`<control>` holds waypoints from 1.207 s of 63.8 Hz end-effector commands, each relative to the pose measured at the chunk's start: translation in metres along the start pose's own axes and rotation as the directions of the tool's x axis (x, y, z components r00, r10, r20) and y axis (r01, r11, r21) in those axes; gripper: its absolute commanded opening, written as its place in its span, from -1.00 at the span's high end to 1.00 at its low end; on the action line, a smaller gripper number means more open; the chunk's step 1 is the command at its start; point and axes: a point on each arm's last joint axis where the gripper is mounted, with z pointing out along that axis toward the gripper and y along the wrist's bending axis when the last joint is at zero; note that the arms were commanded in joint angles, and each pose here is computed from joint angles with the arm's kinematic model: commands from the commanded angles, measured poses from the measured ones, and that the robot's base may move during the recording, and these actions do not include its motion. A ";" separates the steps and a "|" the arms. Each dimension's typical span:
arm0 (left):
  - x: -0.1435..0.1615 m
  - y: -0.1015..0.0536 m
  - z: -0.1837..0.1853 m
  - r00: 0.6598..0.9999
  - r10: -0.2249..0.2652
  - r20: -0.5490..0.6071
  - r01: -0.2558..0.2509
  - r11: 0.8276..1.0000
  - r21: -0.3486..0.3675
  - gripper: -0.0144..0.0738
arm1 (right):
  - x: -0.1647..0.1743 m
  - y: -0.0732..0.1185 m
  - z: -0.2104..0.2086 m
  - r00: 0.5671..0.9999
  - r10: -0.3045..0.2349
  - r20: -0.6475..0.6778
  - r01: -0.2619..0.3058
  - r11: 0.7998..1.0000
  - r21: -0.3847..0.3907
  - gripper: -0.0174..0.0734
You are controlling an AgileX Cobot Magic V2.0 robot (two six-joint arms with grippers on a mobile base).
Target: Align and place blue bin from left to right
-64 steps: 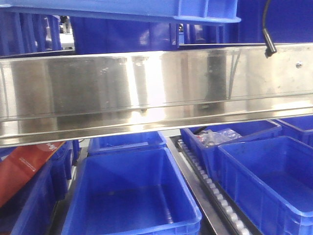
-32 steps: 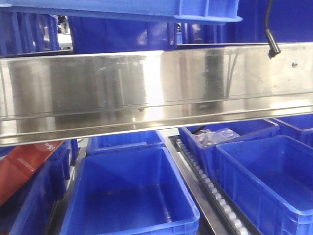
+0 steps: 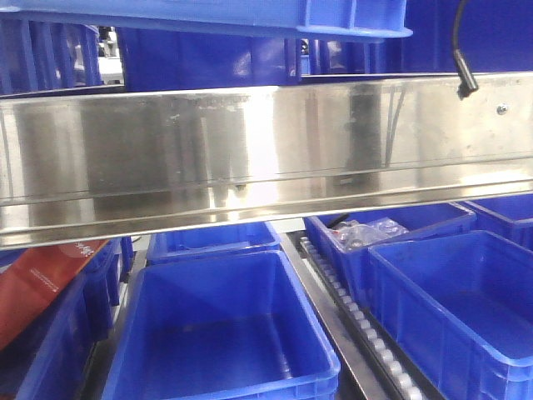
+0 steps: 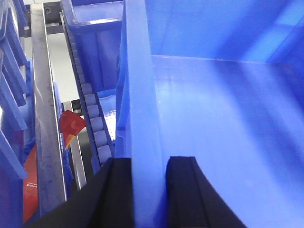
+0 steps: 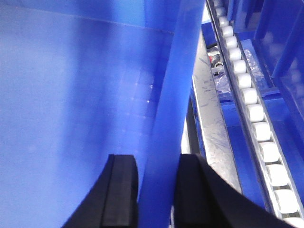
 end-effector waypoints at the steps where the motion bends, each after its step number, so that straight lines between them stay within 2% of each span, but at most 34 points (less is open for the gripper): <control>1: -0.024 0.003 -0.019 0.971 0.026 0.237 -0.024 1.000 -0.012 0.71 | -0.008 -0.006 -0.018 0.995 -0.043 0.091 0.041 0.999 0.026 0.79; 43: -0.028 0.001 -0.020 0.960 0.015 0.279 -0.018 1.000 0.007 0.71 | -0.013 -0.010 -0.019 0.990 -0.056 0.126 0.052 0.998 0.031 0.79; 51: -0.025 0.000 -0.019 0.969 -0.010 0.248 0.002 0.999 0.033 0.71 | -0.013 -0.010 -0.019 0.990 -0.056 0.131 0.052 0.998 0.030 0.79; 57: -0.022 -0.002 -0.018 0.977 -0.030 0.212 0.019 0.998 0.054 0.71 | -0.015 -0.010 -0.019 0.985 -0.081 0.155 0.078 0.997 0.029 0.79; 63: -0.018 -0.006 -0.017 0.985 -0.049 0.165 0.036 0.996 0.082 0.71 | -0.020 -0.016 -0.018 0.978 -0.081 0.191 0.075 0.996 0.038 0.79; 72: -0.015 -0.015 -0.013 0.988 -0.043 0.147 0.028 0.994 0.104 0.71 | -0.028 -0.033 -0.008 0.968 -0.067 0.240 0.052 0.996 0.070 0.79; 77: -0.012 -0.016 -0.007 0.990 -0.072 0.118 0.059 0.993 0.106 0.71 | -0.030 -0.041 0.007 0.968 -0.086 0.235 0.068 0.994 0.086 0.79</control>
